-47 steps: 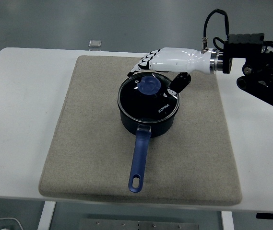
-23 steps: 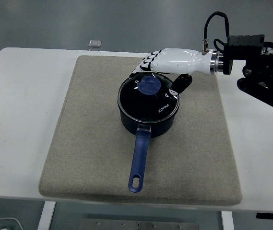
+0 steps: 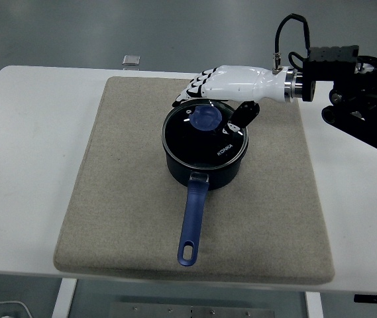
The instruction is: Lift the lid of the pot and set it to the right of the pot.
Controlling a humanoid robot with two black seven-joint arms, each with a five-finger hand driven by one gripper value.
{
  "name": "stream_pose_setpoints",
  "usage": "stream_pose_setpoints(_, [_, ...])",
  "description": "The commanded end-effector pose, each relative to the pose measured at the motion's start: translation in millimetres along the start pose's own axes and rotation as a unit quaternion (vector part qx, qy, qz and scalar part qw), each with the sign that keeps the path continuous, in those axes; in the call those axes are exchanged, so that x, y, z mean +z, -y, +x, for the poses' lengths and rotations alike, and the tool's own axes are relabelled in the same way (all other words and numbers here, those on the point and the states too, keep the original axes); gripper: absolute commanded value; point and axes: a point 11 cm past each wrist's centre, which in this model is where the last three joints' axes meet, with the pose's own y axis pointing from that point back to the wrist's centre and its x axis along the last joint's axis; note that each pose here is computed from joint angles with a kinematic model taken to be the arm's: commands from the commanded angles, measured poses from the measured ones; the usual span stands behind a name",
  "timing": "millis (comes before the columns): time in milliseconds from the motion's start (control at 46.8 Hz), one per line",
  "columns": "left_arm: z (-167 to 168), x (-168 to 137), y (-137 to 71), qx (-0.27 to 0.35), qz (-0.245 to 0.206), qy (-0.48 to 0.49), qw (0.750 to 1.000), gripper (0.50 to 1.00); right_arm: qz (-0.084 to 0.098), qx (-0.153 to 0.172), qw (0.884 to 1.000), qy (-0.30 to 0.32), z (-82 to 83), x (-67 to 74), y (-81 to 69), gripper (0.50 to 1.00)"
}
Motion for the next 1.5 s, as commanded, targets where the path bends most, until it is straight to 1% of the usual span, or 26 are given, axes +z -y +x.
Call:
stream_pose_setpoints(0, [0,0,0,0.0,0.0,0.0,1.0,1.0,0.0,0.0,1.0,0.001,-0.8,0.1,0.0,0.911])
stream_pose_setpoints(107, [0,0,0,0.0,0.0,0.0,1.0,1.0,0.001,-0.001,1.0,0.002,-2.1,-0.3,0.6,0.911])
stream_pose_setpoints(214, [0,0,0,0.0,0.0,0.001,1.0,1.0,0.006,-0.004,1.0,0.004,-5.0,-3.5,4.7,0.911])
stream_pose_setpoints(363, [0,0,0,0.0,0.0,0.0,1.0,1.0,0.005,-0.014,1.0,0.003,-10.3,-3.2,4.5,0.911])
stream_pose_setpoints(812, [0,0,0,0.0,0.0,0.0,1.0,1.0,0.004,-0.013,1.0,0.003,-11.1,-2.2,4.1,0.909])
stream_pose_setpoints(1004, [0,0,0,0.0,0.0,0.0,1.0,1.0,0.003,-0.02,1.0,0.002,-13.9,-1.6,3.3,0.909])
stream_pose_setpoints(1346, [0,0,0,0.0,0.0,0.001,1.0,1.0,0.001,-0.021,1.0,0.003,-13.1,-0.7,2.1,0.909])
stream_pose_setpoints(1474, [0,0,0,0.0,0.0,0.0,1.0,1.0,0.003,-0.021,1.0,0.003,-13.8,-1.6,3.3,0.899])
